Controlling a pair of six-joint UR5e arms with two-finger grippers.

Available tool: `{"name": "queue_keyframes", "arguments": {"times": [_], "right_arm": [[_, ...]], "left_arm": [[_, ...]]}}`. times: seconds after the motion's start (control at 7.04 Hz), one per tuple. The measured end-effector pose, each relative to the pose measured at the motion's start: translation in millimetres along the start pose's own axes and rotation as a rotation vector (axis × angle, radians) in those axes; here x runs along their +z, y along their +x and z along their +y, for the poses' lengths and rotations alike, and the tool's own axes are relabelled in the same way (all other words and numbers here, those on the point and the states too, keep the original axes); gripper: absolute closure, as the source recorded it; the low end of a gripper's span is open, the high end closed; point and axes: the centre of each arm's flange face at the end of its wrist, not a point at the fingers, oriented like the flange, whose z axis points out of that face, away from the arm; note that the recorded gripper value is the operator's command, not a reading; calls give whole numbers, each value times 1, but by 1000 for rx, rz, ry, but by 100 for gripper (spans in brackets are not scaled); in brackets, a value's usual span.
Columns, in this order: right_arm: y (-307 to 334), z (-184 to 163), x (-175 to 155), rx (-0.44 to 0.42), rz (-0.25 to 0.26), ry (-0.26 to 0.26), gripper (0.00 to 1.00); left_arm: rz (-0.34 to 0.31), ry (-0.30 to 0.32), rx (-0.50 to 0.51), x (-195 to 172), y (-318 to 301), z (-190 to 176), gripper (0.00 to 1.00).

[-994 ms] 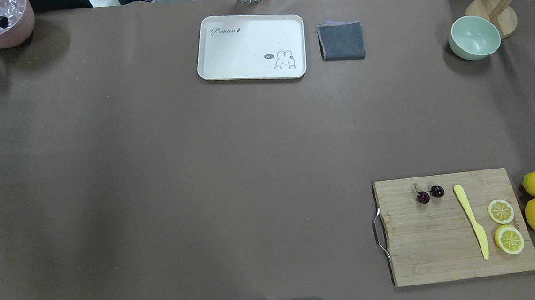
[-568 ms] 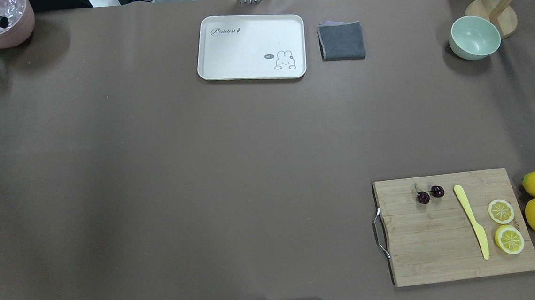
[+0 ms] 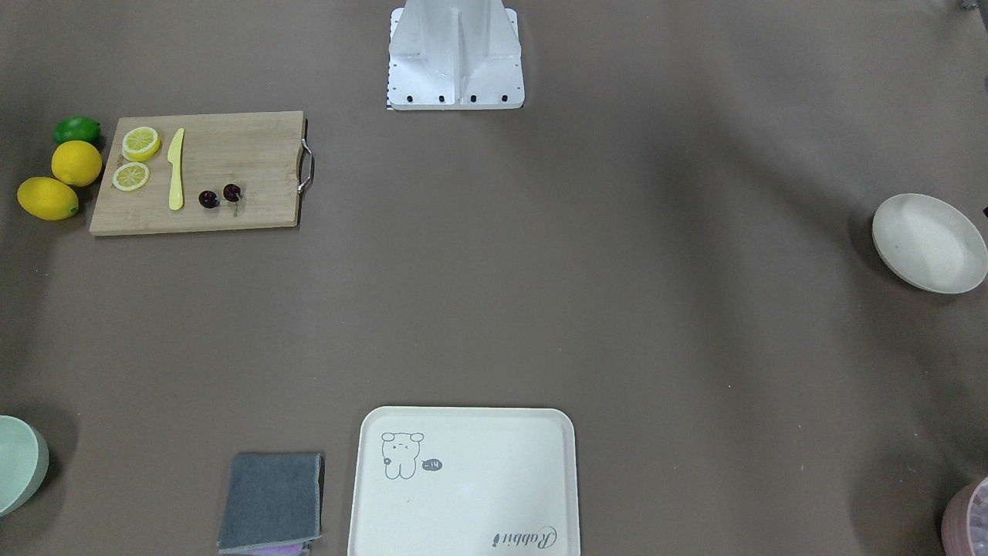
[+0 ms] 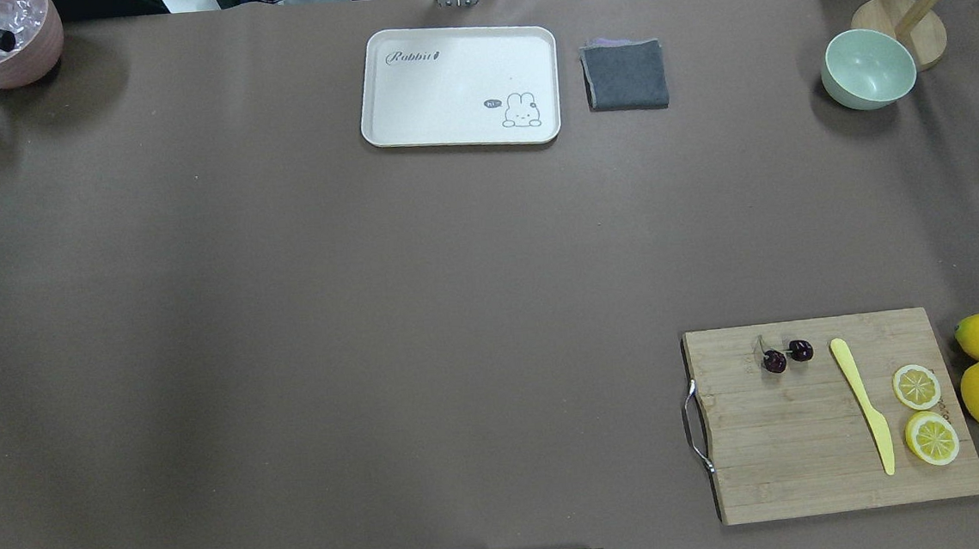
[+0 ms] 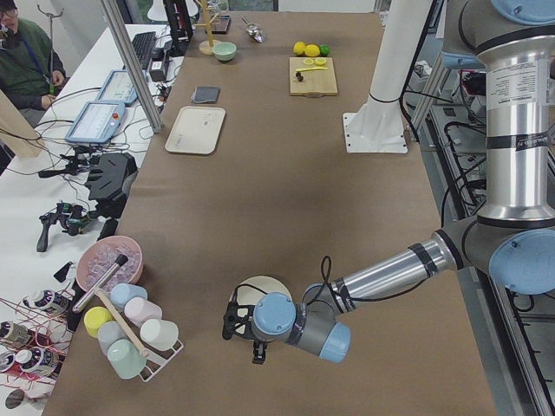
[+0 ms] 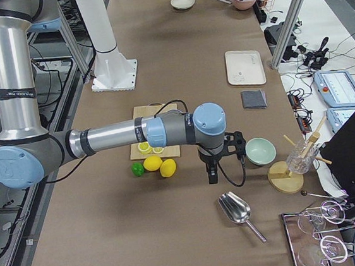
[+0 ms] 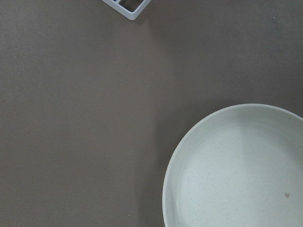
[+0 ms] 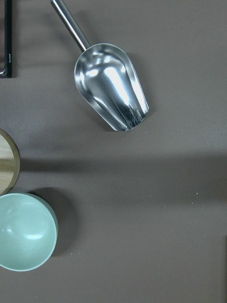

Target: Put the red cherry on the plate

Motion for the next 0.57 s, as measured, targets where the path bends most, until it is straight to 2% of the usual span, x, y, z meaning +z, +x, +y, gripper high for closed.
{"name": "queue_keyframes", "arguments": {"times": [0.57], "right_arm": [[-1,-1,-1,-3,1,3,0]], "left_arm": [[1,-63,23,28,9,-4,2]]}}
